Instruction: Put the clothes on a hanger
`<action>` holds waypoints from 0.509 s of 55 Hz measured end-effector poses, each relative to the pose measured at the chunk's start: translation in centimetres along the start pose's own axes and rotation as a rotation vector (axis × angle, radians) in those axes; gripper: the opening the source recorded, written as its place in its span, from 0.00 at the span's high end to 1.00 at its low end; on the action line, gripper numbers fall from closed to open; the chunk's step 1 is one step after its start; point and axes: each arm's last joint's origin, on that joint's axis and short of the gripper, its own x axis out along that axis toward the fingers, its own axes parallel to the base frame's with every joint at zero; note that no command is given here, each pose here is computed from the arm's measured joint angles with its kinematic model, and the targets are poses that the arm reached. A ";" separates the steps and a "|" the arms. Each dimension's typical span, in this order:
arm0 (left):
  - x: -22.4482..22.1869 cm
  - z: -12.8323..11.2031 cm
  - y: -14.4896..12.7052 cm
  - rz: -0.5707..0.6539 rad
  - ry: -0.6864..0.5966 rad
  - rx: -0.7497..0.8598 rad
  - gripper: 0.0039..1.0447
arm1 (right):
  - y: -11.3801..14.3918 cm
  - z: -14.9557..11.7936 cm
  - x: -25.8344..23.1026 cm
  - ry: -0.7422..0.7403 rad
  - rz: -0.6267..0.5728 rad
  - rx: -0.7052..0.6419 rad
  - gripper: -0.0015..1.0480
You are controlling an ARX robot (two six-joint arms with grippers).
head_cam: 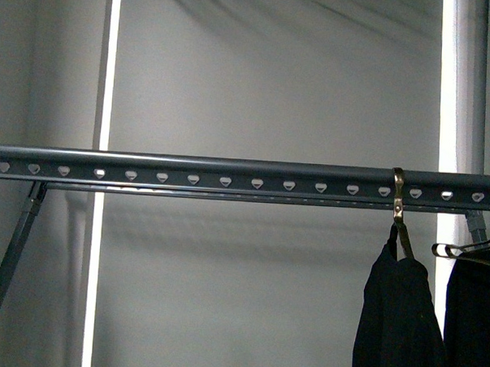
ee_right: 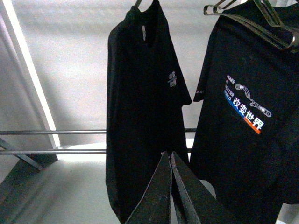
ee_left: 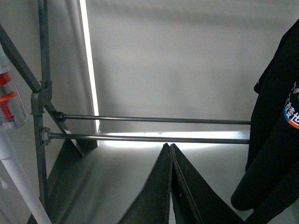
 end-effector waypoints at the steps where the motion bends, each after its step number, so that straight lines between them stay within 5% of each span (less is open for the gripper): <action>1: 0.0 0.0 0.0 0.000 -0.001 0.000 0.97 | 0.0 0.0 0.0 -0.002 0.000 0.000 0.98; 28: 0.0 0.0 0.0 0.000 -0.001 0.000 0.97 | 0.0 -1.2 0.0 -0.002 -0.001 0.000 0.98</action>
